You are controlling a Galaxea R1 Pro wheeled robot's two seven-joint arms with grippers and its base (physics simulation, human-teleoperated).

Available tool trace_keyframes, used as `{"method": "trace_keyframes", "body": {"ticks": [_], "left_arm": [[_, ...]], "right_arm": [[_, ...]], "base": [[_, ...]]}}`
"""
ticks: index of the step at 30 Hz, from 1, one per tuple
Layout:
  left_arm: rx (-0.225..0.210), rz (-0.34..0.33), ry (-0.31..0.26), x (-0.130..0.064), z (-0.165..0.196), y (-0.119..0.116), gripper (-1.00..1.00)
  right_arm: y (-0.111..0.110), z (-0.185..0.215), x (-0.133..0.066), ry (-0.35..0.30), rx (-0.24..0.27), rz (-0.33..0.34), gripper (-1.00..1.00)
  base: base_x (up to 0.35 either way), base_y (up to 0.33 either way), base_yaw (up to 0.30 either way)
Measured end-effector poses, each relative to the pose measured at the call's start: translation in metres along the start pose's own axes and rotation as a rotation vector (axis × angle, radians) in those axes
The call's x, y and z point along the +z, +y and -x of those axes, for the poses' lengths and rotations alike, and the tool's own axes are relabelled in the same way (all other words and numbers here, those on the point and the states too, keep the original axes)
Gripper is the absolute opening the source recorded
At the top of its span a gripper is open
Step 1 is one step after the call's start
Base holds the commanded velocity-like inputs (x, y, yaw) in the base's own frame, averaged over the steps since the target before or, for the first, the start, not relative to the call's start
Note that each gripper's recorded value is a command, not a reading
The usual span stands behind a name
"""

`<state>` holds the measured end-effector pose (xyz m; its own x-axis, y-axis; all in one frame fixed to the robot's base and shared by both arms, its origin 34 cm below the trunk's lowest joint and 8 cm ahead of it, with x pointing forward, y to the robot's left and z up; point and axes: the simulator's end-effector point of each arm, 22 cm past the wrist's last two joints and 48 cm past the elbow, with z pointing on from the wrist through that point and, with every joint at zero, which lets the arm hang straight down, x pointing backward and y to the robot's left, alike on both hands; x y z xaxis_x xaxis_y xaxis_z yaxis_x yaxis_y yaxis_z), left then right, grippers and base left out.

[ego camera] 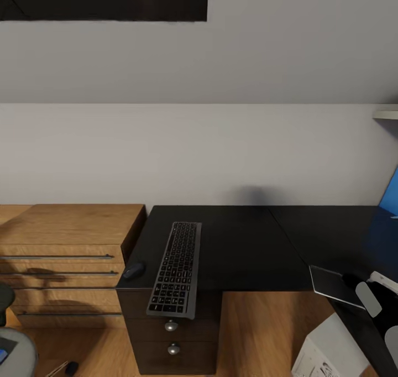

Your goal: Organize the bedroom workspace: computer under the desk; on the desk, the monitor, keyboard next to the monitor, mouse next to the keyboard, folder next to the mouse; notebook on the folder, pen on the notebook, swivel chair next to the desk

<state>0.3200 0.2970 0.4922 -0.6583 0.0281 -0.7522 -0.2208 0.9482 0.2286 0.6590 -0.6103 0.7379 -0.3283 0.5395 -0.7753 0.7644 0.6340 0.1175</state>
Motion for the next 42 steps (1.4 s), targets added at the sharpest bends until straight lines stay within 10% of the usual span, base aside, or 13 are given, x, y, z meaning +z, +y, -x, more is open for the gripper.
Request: {"method": "trace_keyframes", "body": {"ticks": [42], "left_arm": [[0.001, 0.000, 0.001, -0.018, 0.025, 0.007, 1.00]], "right_arm": [[0.009, 0.038, -0.020, -0.069, 0.014, 0.005, 1.00]], "base": [[-0.005, 0.003, 0.000]]}}
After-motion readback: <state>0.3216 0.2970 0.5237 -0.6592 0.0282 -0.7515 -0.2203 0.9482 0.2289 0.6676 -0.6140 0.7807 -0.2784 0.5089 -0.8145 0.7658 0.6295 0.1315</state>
